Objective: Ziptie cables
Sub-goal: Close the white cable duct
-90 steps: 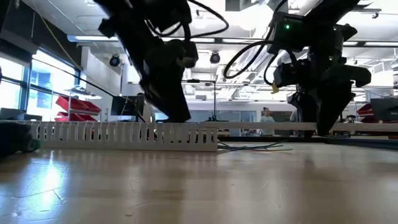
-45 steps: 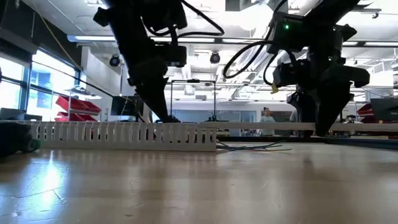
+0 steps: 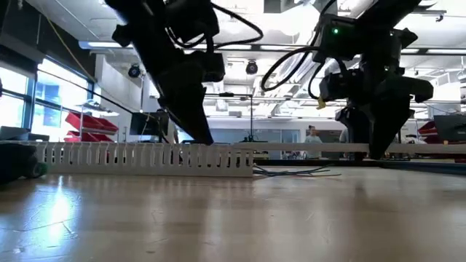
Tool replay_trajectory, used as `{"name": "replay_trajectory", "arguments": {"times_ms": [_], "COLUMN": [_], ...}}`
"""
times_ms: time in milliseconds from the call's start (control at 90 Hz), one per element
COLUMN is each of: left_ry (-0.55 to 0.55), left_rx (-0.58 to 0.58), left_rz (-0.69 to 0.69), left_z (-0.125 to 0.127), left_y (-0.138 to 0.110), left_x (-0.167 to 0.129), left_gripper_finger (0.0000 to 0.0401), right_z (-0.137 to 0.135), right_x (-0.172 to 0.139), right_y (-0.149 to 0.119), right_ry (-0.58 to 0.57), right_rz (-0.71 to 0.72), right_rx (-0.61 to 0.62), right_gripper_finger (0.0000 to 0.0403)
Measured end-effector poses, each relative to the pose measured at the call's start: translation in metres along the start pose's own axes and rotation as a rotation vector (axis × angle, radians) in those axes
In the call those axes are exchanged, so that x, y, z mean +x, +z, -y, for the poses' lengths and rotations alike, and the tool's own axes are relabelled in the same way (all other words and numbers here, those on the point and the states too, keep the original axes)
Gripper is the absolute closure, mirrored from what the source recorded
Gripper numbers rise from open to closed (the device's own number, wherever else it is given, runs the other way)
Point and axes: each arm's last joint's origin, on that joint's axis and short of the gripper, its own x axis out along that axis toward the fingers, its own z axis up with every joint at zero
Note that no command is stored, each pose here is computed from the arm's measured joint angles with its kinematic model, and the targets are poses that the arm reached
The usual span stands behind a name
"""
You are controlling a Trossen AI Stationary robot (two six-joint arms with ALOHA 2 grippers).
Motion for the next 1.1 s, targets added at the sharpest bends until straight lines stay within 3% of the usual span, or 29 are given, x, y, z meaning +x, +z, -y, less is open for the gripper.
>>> {"name": "replay_trajectory", "arguments": {"times_ms": [256, 500, 722, 1100], "left_ry": [0.047, 0.06, 0.063, 0.071], "left_rx": [0.143, 0.129, 0.199, 0.212], "left_rz": [0.07, 0.11, 0.106, 0.082], "left_z": [0.003, -0.002, -0.004, -0.007], "left_y": [0.005, 0.01, 0.011, 0.009], "left_x": [-0.001, 0.0, 0.0, 0.011], "left_gripper_finger": [0.0222, 0.0165, 0.011, 0.0093], "right_z": [0.0, 0.0, 0.0, 0.0], "right_x": [0.0, 0.0, 0.0, 0.0], "right_y": [0.0, 0.0, 0.0, 0.0], "right_ry": [0.004, 0.006, 0.006, 0.006], "right_rz": [0.003, 0.003, 0.003, -0.001], "right_rx": [0.002, 0.0, -0.006, -0.007], "right_gripper_finger": [0.0181, 0.0181, 0.0181, 0.018]}}
